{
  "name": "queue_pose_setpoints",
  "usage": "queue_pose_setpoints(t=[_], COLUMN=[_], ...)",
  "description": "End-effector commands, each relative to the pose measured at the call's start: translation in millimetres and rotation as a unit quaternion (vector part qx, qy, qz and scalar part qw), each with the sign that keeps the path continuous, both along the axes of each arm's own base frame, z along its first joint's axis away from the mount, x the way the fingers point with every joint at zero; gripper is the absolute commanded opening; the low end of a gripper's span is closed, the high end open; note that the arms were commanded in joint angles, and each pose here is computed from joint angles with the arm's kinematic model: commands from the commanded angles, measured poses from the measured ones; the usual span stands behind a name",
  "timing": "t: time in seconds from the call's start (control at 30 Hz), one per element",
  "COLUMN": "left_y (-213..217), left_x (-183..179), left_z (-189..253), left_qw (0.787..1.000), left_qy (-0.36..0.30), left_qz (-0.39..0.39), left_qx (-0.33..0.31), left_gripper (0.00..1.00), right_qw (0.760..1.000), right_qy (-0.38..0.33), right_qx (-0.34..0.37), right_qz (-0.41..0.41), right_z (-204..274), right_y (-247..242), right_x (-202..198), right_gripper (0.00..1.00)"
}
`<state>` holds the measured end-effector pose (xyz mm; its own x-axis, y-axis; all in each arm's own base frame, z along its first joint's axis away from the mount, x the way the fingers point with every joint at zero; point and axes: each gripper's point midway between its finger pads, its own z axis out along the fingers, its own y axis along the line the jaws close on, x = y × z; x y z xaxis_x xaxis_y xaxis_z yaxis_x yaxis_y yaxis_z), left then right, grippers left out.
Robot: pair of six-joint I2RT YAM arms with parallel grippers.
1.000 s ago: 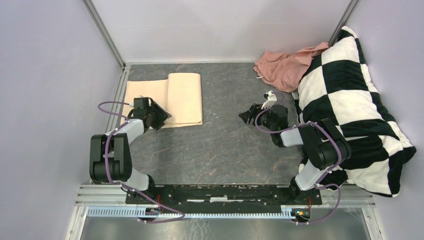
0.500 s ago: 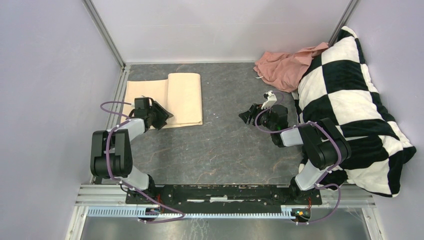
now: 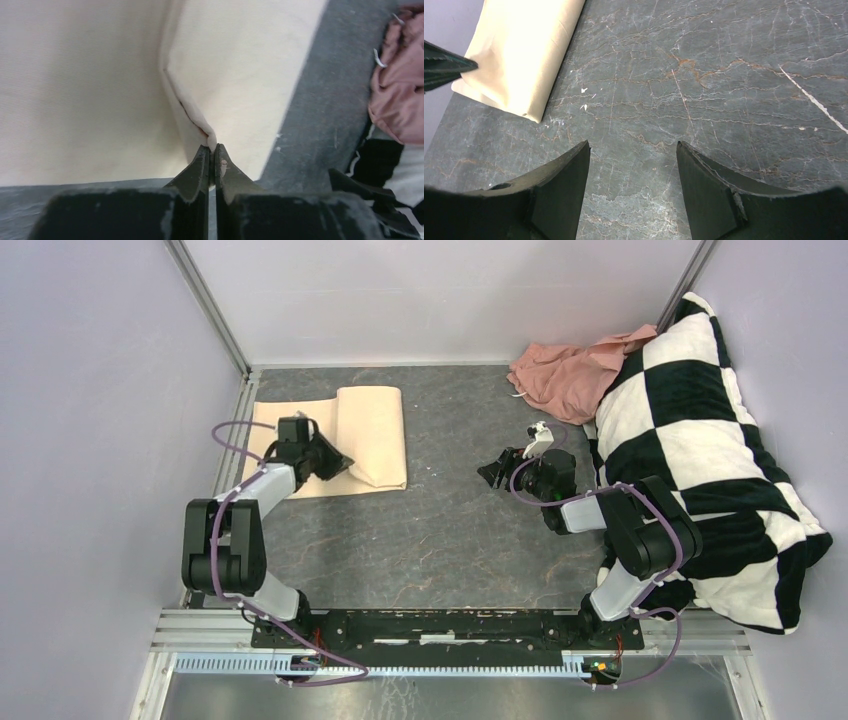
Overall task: Open and lay out the surgical kit
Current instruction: Open the surgical kit at the center of the board.
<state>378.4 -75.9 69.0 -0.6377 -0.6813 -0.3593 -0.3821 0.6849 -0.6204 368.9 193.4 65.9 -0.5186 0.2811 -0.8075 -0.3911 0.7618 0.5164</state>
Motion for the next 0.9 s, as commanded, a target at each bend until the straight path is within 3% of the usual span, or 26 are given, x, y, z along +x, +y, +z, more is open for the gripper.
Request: queue_pose_setpoints(t=[0.0, 0.27, 0.4, 0.5, 0.6, 0.7, 0.87], left_y=[-51.4, -173.3, -243.1, -286.7, -306.1, -298.9, -255.6], left_x=[19.9, 41.2, 35.4, 23.3, 15.5, 5.0, -18.8], left_z=[49.2, 94.1, 87.1, 79.8, 75.5, 80.4, 93.2], left_qw=[0.996, 0.981, 0.969, 0.952, 0.931, 0.925, 0.922], left_qy=[-0.048, -0.089, -0.078, -0.07, -0.065, -0.062, -0.078], left_qz=[-0.069, -0.17, -0.227, -0.279, -0.315, -0.324, -0.31], left_qx=[-0.017, -0.008, 0.054, 0.106, 0.173, 0.189, 0.217], left_gripper=[0.04, 0.04, 0.07, 0.19, 0.4, 0.67, 0.9], right_qw=[0.999, 0.997, 0.992, 0.987, 0.986, 0.988, 0.995], right_qy=[-0.035, -0.036, -0.034, -0.029, -0.024, -0.019, -0.022], right_qx=[0.014, -0.02, -0.027, -0.029, -0.031, -0.036, -0.023], right_qz=[0.009, -0.07, -0.12, -0.153, -0.164, -0.152, -0.097], right_z=[20.7, 19.2, 17.1, 14.4, 11.4, 9.2, 9.4], right_y=[7.1, -26.7, -53.9, -73.2, -82.4, -78.7, -58.4], right_x=[8.9, 10.7, 9.0, 8.0, 8.3, 11.9, 15.5], right_gripper=[0.71, 0.71, 0.71, 0.71, 0.72, 0.72, 0.71])
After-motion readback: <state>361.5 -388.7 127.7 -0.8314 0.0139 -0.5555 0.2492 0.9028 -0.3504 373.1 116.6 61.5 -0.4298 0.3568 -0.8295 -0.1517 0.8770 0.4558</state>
